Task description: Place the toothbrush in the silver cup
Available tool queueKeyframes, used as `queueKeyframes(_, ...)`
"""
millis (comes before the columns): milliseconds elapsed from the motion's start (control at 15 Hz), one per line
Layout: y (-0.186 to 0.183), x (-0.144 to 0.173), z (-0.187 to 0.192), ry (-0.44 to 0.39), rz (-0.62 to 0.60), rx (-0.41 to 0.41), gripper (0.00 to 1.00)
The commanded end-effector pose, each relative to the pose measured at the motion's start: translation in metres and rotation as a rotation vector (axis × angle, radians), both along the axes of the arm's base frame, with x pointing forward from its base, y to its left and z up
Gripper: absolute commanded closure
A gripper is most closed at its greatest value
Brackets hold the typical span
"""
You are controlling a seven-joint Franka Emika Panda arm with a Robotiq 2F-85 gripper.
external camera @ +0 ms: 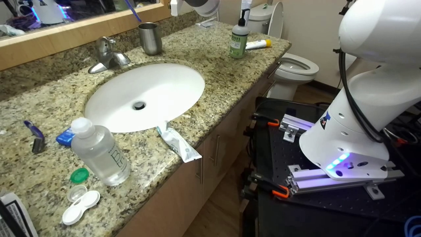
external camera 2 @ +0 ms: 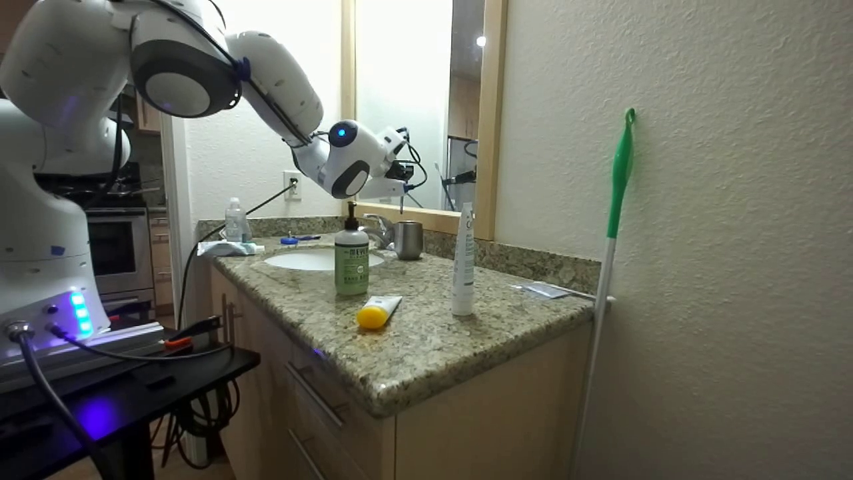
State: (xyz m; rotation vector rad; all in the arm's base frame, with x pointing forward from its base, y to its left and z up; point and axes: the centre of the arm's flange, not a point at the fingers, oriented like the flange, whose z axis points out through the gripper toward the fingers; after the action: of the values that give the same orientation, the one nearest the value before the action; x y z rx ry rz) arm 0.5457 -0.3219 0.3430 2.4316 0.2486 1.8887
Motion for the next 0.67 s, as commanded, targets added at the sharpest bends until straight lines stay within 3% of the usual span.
queueKeyframes(0,0.000,0.000,0.000,0.000,0.000,0.001,0.97)
queueKeyframes(467,-0.035,-0.004,-0.005,0.023,-0.084,0.044,0.97)
queueKeyframes(533,-0.030,-0.006,-0.003,0.001,-0.065,0.042,0.90)
queueKeyframes(600,-0.034,-0.007,-0.006,0.008,-0.075,0.050,0.90)
